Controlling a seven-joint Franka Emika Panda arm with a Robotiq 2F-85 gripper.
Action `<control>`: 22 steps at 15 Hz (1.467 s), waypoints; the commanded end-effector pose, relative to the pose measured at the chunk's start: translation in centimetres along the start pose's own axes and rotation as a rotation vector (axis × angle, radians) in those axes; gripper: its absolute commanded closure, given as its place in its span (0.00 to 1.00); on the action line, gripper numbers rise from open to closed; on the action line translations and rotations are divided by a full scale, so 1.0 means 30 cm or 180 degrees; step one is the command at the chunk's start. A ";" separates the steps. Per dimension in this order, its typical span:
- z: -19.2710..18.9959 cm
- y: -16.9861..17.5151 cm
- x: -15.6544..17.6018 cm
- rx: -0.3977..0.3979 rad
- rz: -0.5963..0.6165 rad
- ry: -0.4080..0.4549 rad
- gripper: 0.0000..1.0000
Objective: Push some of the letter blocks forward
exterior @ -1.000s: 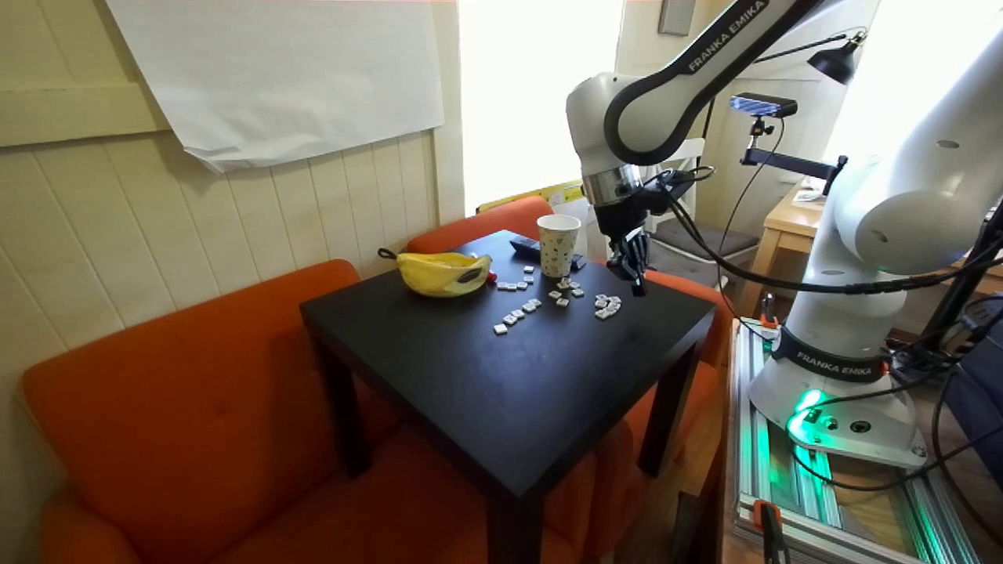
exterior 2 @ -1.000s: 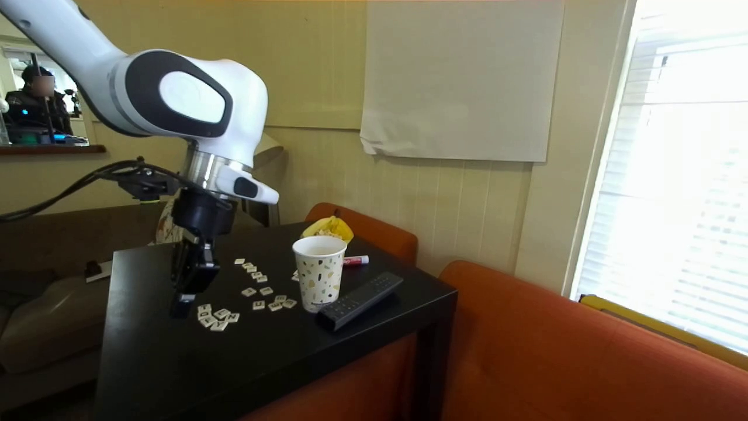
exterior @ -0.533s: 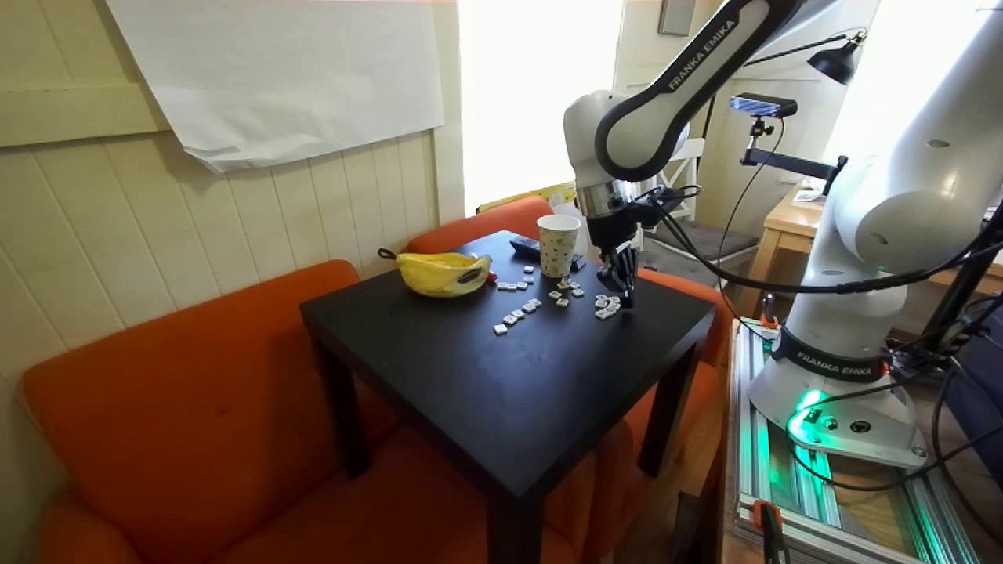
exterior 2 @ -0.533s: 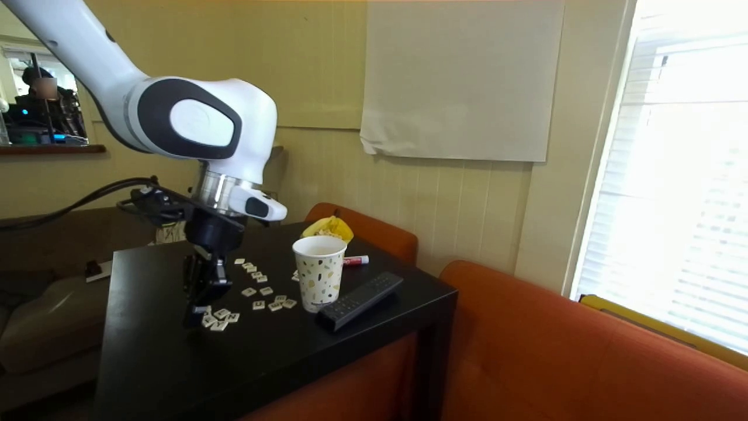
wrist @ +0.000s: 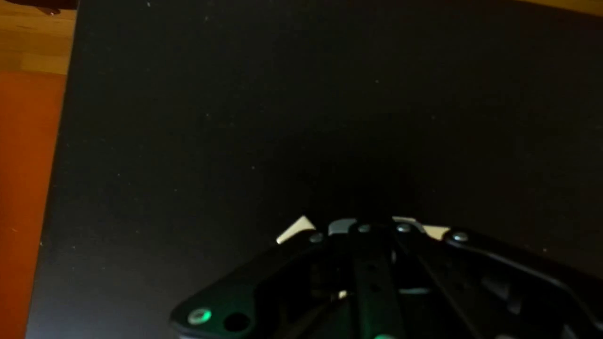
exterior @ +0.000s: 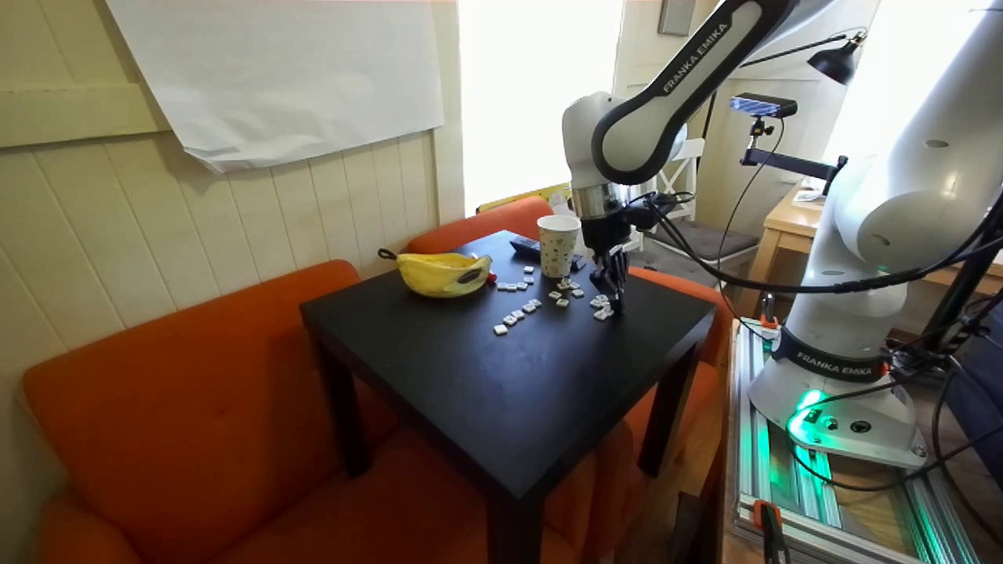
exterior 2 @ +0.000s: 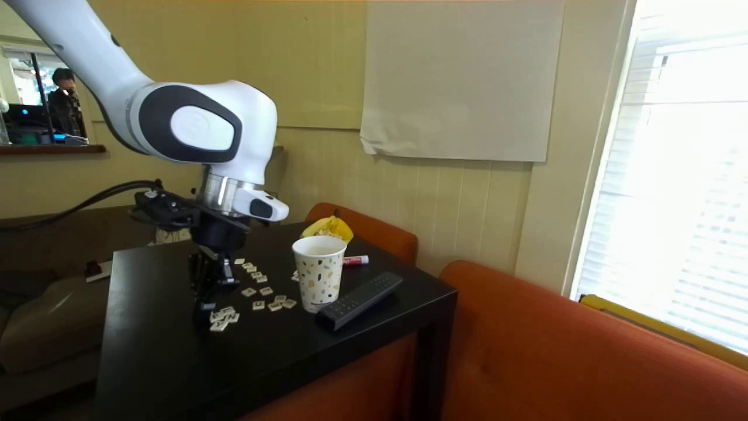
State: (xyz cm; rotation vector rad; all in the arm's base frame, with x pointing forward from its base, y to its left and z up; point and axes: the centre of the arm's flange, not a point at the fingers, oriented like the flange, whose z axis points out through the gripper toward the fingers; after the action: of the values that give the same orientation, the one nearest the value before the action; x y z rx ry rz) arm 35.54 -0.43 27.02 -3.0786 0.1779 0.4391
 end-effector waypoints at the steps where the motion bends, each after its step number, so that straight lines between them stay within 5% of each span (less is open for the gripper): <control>1: 0.003 -0.035 -0.006 0.0229 -0.0118 0.0269 1.00; 6: -0.042 -0.062 0.034 0.0329 -0.0152 0.0762 1.00; 15: -0.198 -0.031 -0.118 0.0238 0.0174 0.0074 1.00; 22: -0.174 0.079 -0.059 0.0154 0.0419 0.0318 1.00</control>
State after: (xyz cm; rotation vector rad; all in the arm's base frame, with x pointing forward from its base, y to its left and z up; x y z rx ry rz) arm 34.71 -1.35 33.44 -3.0226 0.3372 0.3306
